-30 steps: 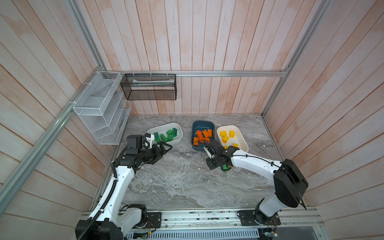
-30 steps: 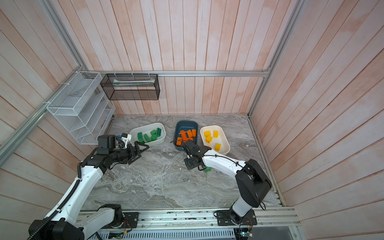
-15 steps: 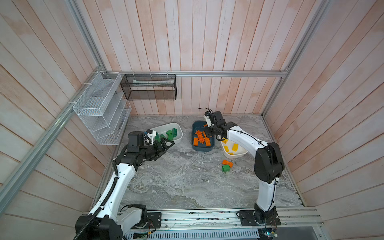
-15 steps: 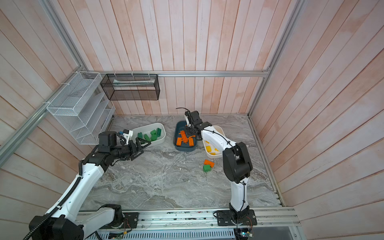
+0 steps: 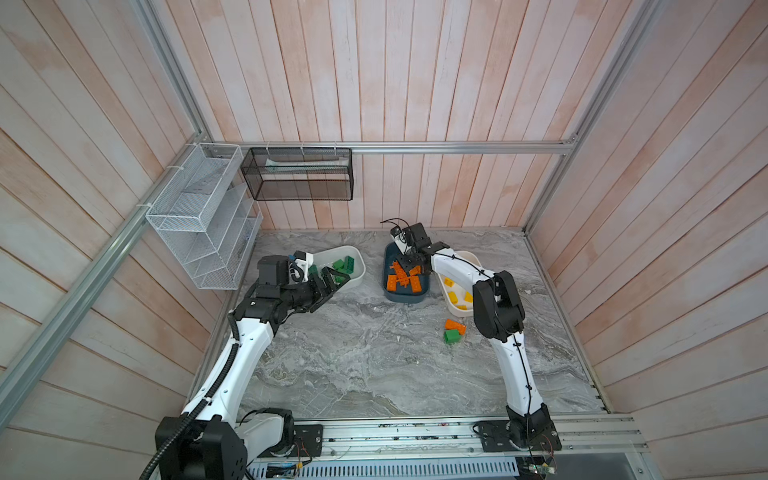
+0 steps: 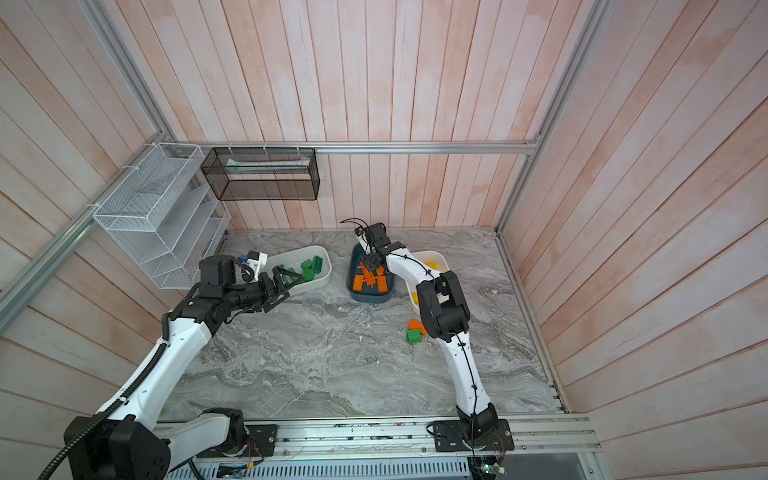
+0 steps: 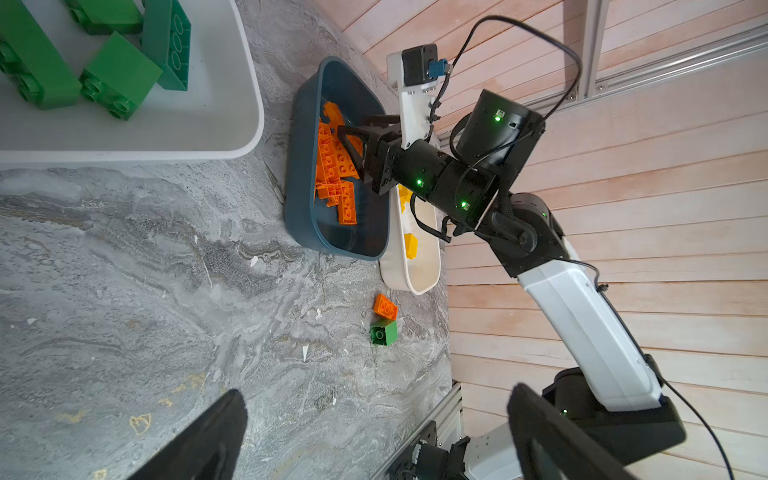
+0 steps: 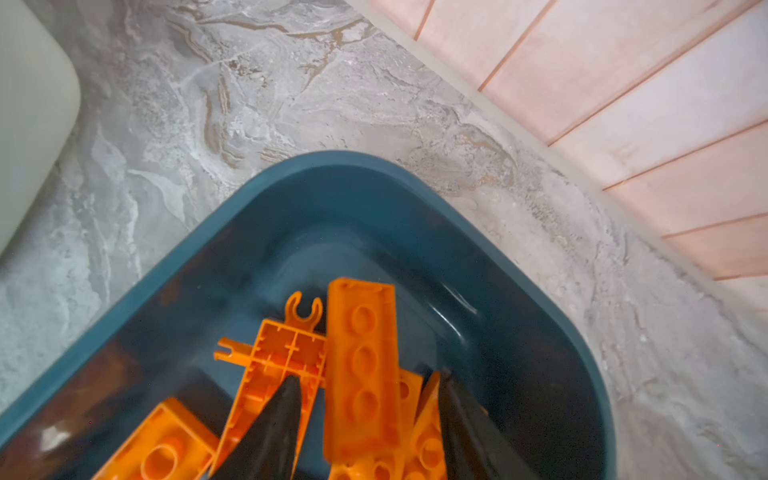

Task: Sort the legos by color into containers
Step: 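Carry the orange brick into the teal tub and release it, then lower the right gripper to the last green brick and grasp it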

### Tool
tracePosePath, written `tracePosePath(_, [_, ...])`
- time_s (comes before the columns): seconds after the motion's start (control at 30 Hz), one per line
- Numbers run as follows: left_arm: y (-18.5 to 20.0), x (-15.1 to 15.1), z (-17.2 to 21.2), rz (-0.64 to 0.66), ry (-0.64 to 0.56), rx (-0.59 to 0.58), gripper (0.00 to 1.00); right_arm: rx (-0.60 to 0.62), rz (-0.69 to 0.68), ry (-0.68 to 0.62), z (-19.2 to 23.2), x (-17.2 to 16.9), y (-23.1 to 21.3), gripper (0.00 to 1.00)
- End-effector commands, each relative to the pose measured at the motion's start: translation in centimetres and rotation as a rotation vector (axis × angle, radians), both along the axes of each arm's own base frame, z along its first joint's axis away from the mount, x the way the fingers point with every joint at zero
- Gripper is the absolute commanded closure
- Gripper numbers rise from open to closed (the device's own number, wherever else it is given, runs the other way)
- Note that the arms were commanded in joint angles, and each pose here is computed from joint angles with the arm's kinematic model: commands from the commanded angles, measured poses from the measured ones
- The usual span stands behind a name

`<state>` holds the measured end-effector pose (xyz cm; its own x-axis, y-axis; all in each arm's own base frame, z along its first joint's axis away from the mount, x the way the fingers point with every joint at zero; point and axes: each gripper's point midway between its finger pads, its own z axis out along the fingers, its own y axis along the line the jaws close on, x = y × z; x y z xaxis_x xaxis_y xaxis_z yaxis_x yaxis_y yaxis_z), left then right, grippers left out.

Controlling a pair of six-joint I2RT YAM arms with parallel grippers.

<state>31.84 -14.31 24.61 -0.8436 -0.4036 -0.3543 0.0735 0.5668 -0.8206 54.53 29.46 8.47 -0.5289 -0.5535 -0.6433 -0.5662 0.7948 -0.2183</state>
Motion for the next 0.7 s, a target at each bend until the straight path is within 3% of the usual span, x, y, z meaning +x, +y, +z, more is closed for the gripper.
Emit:
tracePosePath(0.0, [-0.4, 0.2, 1.0, -0.021, -0.035, -0.013, 0.0, 0.01, 0.036, -0.055, 4.1, -0.9, 0.1, 0.38])
tracePosePath(0.23, [-1.1, 0.0, 0.5, -0.039, -0.025, -0.036, 0.0, 0.192, -0.044, 0.058, 8.9, -10.1, -3.4, 0.34])
tracePosePath(0.5, [-2.3, -0.7, -0.6, -0.071, 0.001, -0.043, 0.0, 0.376, -0.374, 0.349, 6.7, -22.9, -9.9, 0.33])
tracePosePath(0.67, [-2.6, -0.8, -1.0, -0.082, 0.006, -0.041, 0.0, 0.443, -0.515, 0.416, 4.2, -27.5, -12.7, 0.32])
